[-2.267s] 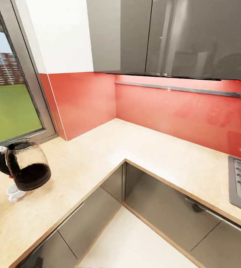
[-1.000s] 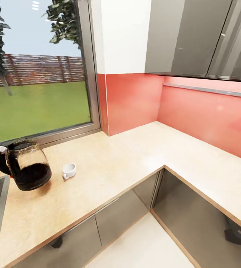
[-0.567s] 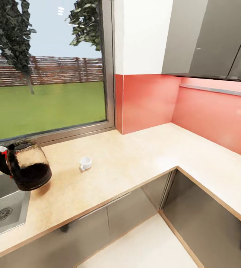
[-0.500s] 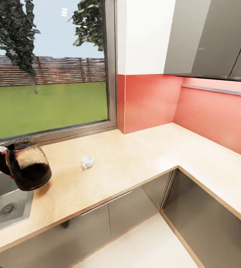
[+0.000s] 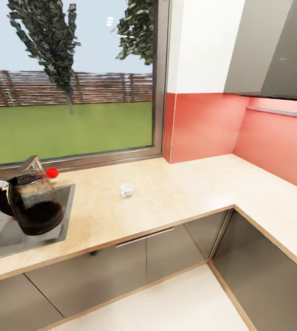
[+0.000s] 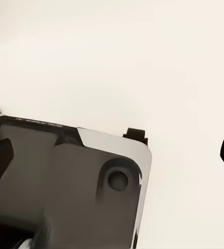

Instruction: Set up a coffee station on the kitchen countertop: keep the coffee maker on the countertop, move the bottle of coffee from the kitchen shelf to the counter next to the coffee maker, place a paper coffee filter on top of the coffee maker, put the saucer next to the coffee maker with the coffee cup on the saucer, and place the electric kettle next to the coffee maker.

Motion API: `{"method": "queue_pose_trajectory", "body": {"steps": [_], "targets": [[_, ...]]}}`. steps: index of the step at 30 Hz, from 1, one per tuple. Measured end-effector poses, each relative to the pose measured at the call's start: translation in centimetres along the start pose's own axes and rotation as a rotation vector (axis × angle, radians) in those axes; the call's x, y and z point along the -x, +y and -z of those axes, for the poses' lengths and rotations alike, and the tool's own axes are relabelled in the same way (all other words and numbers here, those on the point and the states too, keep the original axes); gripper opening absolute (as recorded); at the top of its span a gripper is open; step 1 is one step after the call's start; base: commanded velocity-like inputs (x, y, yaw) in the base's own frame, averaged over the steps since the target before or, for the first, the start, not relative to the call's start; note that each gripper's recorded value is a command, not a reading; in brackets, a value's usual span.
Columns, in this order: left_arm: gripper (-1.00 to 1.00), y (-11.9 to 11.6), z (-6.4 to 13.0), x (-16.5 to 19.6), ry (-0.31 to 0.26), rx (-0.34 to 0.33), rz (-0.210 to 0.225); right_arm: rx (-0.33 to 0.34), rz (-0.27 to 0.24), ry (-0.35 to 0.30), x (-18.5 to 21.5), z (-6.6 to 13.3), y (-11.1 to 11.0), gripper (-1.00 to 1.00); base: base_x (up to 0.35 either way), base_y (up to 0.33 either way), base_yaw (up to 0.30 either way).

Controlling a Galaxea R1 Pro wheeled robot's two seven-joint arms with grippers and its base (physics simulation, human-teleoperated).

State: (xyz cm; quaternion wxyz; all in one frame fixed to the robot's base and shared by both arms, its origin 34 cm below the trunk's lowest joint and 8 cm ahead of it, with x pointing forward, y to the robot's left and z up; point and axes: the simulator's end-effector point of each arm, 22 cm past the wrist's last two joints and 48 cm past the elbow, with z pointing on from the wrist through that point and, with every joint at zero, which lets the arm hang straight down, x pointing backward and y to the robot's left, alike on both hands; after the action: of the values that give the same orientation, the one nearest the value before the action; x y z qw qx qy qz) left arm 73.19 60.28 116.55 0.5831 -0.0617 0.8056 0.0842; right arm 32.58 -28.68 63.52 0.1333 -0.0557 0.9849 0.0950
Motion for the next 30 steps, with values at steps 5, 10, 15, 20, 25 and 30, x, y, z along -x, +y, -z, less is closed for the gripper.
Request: {"method": "queue_pose_trajectory", "body": {"steps": [5, 10, 15, 20, 25, 30], "targets": [[-1.0, 0.02, 0.08, 0.13, -0.002, 0.0, 0.001, 0.0, 0.001, -0.002, 0.1, 0.03, 0.0, 1.0, -0.002, 0.0, 0.278], [-1.0, 0.03, 0.16, 0.25, -0.005, 0.0, 0.001, 0.0, 0.001, -0.005, 0.19, 0.05, -0.01, 1.0, 0.0, 0.0, 0.278], [-1.0, 0.06, 0.28, 0.49, -0.009, 0.0, 0.001, -0.001, 0.001, -0.006, 0.28, 0.08, -0.01, 1.0, 0.0, 0.0, 0.278], [-1.0, 0.11, 0.37, 0.64, -0.012, 0.001, 0.002, -0.001, 0.002, -0.009, 0.39, 0.11, -0.01, 1.0, 0.0, 0.0, 0.278], [-1.0, 0.12, 0.44, 0.75, -0.014, 0.001, 0.002, -0.001, 0.002, -0.011, 0.48, 0.13, -0.01, 1.0, 0.0, 0.0, 0.278], [-1.0, 0.15, 0.47, 0.8, -0.016, 0.002, 0.002, 0.0, 0.002, -0.011, 0.46, 0.13, 0.0, 1.0, 0.0, 0.0, 0.278]]}}
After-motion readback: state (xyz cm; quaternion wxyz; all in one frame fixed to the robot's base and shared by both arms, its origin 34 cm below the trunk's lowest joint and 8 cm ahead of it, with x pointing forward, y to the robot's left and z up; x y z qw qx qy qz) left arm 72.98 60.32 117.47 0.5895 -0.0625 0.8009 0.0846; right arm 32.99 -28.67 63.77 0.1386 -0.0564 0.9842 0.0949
